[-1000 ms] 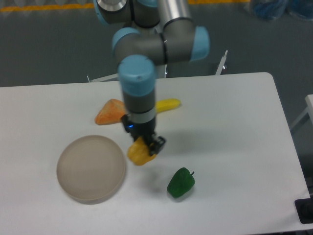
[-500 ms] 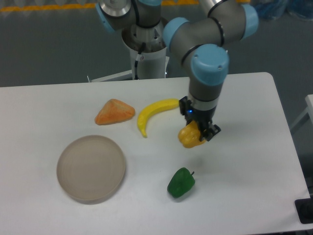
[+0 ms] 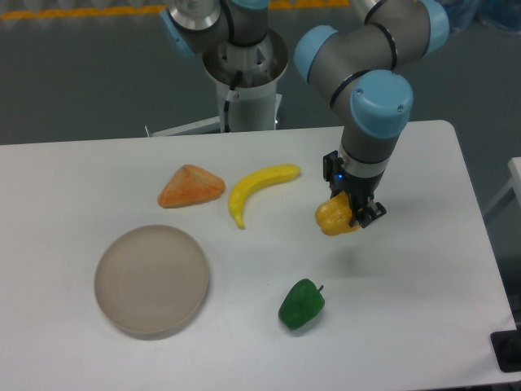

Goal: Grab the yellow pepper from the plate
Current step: 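Hold the yellow pepper raised beside the banana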

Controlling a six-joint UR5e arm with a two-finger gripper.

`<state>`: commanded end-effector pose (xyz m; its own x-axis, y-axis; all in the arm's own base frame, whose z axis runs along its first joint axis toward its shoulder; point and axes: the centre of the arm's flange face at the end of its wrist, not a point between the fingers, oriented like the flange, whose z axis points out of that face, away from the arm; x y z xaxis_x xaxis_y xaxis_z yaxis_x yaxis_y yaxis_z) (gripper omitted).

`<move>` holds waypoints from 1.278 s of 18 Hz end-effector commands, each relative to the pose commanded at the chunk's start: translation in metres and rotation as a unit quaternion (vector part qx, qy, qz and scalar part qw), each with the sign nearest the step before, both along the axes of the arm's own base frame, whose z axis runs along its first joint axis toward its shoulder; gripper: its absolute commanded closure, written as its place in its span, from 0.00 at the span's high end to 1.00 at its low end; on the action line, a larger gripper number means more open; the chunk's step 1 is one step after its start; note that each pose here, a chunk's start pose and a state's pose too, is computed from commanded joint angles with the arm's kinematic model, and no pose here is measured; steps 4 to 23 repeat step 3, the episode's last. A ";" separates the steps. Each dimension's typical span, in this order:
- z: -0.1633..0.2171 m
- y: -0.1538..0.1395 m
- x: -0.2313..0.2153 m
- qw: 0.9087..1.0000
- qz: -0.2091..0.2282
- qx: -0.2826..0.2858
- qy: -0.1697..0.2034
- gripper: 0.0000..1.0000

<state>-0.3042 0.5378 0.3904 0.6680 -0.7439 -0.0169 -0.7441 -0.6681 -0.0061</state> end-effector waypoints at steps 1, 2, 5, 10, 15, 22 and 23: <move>0.000 0.000 0.000 1.000 -0.001 -0.001 0.001 0.15; 0.000 0.000 0.000 1.000 -0.001 -0.001 0.001 0.15; 0.000 0.000 0.000 1.000 -0.001 -0.001 0.001 0.15; 0.000 0.000 0.000 1.000 -0.001 -0.001 0.001 0.15; 0.000 0.000 0.000 1.000 -0.001 -0.001 0.001 0.15; 0.000 0.000 0.000 1.000 -0.001 -0.001 0.001 0.15; 0.000 0.000 0.000 1.000 -0.001 -0.001 0.001 0.15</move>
